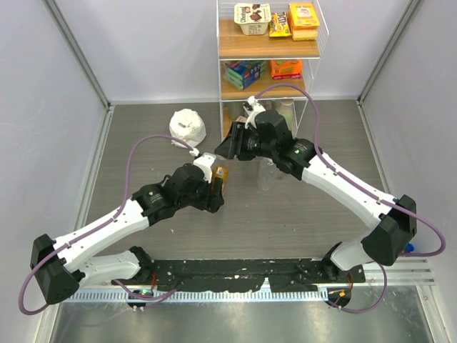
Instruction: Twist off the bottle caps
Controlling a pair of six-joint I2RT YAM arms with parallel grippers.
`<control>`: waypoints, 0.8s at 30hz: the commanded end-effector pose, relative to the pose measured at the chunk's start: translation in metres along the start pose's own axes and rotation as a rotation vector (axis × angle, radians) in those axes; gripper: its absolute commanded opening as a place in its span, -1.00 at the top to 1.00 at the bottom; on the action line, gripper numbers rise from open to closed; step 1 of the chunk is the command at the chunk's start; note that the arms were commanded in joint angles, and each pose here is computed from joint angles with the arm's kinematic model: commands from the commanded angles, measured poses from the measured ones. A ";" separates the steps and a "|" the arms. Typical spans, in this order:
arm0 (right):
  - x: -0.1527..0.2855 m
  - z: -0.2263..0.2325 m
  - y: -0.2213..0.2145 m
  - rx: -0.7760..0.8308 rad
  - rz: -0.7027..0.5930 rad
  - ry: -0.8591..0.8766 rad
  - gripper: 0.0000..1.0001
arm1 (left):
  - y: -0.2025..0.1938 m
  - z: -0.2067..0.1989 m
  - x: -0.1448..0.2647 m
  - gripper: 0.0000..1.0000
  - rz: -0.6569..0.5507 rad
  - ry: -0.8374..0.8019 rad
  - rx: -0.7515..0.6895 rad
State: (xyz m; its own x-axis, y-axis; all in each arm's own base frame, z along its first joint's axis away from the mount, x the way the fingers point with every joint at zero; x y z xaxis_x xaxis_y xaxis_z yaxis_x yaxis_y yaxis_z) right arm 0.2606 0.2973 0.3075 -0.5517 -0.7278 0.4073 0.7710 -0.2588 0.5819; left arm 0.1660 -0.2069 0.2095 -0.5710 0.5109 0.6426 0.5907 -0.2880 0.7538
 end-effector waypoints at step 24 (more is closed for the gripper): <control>0.054 0.048 0.012 0.175 -0.030 0.517 0.97 | 0.027 -0.037 0.035 1.00 -0.143 -0.333 -0.030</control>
State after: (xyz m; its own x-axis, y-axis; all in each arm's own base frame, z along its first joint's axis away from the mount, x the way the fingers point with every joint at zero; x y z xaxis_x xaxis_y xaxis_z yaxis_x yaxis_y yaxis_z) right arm 0.2438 0.2925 0.3210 -0.4445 -0.8663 0.2279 0.7545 -0.2250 0.6165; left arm 0.1504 -0.2087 0.2246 -0.5078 0.6133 0.6051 0.5820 -0.2736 0.7657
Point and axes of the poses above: each gripper's point midway between its finger pads, its own x axis back along the fingers, its own z axis along the line the jaws close on, y = z × x, the point moved 6 cm from there along x, back along the fingers, and after that the axes turned 8 degrees about -x, right-handed, at the moved point
